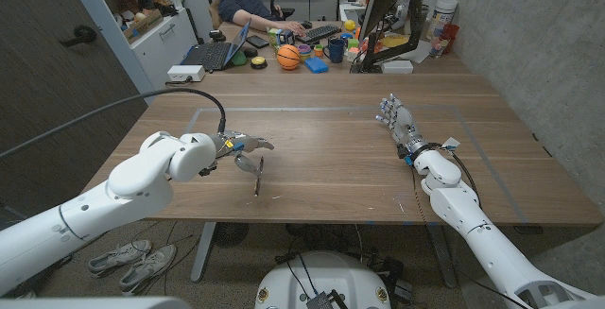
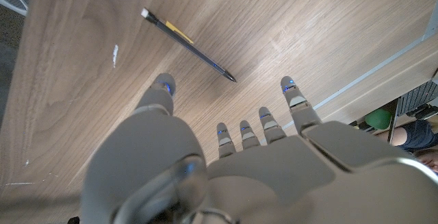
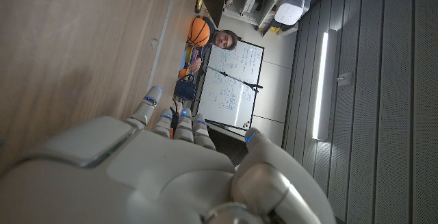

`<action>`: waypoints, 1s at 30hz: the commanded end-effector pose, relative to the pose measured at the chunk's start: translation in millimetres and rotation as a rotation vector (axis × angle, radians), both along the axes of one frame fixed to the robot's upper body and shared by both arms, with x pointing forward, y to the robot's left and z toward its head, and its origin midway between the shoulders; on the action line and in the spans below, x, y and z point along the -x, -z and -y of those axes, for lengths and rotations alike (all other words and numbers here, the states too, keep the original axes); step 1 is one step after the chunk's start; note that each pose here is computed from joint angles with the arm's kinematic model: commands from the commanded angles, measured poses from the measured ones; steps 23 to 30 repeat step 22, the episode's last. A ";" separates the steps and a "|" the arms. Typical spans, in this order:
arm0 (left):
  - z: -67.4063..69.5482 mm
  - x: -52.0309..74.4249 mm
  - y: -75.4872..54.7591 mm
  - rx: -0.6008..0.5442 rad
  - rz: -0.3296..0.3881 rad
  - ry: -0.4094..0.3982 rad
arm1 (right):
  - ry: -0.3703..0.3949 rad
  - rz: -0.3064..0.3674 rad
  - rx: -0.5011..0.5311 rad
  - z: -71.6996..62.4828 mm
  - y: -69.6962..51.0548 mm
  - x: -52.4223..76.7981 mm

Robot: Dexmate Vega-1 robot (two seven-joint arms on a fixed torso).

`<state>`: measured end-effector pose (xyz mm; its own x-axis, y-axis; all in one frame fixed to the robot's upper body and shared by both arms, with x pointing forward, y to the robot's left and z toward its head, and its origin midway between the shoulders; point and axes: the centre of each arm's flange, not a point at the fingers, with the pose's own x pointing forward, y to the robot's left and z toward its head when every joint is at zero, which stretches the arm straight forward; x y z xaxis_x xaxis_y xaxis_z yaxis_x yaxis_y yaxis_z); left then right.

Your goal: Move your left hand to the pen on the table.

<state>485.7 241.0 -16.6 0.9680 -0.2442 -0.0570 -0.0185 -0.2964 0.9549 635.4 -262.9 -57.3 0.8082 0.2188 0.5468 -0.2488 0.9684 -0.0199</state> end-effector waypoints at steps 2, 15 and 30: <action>0.8 0.1 -0.9 -0.005 0.005 0.001 | 0.001 -0.002 -0.001 0.3 0.9 0.0; 3.0 -1.9 -4.3 -0.016 0.016 -0.002 | 0.001 -0.004 -0.008 0.6 0.5 -2.2; 4.2 -3.9 -5.3 -0.022 0.011 0.000 | 0.001 -0.006 -0.007 1.1 1.5 -3.4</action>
